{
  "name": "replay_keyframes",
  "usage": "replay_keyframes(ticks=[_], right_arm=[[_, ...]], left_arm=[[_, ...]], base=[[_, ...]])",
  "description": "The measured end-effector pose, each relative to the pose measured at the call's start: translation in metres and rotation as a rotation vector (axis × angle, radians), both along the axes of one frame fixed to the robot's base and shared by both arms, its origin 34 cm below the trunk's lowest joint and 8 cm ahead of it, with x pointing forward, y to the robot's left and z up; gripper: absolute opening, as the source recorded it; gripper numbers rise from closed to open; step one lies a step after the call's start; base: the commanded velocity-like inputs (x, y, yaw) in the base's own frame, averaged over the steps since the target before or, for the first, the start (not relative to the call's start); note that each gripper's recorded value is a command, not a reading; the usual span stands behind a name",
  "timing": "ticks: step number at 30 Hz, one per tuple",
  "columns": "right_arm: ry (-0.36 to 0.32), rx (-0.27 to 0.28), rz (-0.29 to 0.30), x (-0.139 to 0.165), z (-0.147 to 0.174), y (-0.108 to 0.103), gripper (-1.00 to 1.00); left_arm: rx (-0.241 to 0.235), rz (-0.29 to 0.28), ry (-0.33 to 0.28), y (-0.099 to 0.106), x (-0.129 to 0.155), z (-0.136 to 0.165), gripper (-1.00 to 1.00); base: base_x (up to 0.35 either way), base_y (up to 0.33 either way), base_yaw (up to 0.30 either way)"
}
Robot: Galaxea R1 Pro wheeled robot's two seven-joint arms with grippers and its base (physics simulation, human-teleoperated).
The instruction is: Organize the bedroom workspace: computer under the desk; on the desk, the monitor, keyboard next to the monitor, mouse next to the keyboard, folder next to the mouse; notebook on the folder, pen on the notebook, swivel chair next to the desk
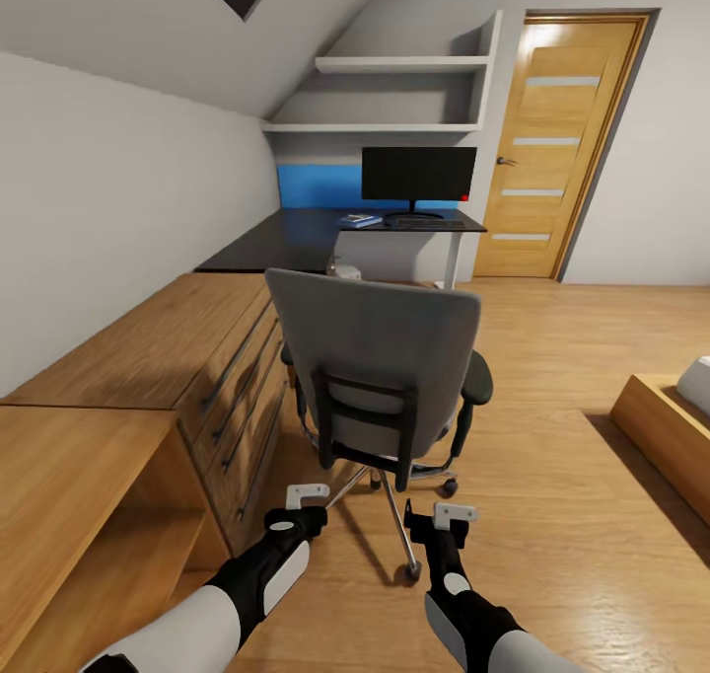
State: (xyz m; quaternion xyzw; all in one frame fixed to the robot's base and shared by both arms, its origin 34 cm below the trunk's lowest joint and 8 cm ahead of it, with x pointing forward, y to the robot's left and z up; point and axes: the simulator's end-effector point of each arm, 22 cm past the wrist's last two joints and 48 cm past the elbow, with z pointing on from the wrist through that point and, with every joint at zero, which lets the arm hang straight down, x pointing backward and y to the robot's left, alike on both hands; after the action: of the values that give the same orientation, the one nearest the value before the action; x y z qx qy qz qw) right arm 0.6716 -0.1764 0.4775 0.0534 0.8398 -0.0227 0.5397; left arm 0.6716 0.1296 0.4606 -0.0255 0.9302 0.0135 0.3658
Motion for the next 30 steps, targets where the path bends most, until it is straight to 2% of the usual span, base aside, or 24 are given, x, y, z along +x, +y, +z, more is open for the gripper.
replay_keyframes(ticks=[9,10,12,15,25,30], right_arm=[[-0.003,0.001,-0.001,0.001,0.001,0.0,1.0],[-0.004,0.001,-0.001,0.001,0.001,0.0,1.0],[-0.005,0.002,-0.001,0.001,0.002,0.001,1.0],[-0.014,0.005,-0.001,0.003,0.005,0.002,1.0],[-0.09,0.032,0.014,0.026,0.039,0.018,1.0],[-0.09,0.035,0.038,0.035,0.051,0.03,1.0]], left_arm=[[0.004,0.001,-0.005,0.001,0.0,0.0,1.0],[0.0,0.005,-0.016,0.001,0.002,0.002,1.0],[-0.013,0.024,-0.076,0.002,0.01,0.01,1.0],[-0.013,0.033,-0.097,0.003,0.011,0.011,1.0],[-0.021,0.035,-0.099,0.0,0.011,0.011,1.0],[-0.04,0.019,-0.098,-0.011,0.016,0.02,1.0]], base=[[0.0,0.0,0.009],[0.0,0.0,0.0],[0.0,0.0,0.0],[0.0,0.0,0.0],[0.0,0.0,0.0],[0.0,0.0,0.0]])
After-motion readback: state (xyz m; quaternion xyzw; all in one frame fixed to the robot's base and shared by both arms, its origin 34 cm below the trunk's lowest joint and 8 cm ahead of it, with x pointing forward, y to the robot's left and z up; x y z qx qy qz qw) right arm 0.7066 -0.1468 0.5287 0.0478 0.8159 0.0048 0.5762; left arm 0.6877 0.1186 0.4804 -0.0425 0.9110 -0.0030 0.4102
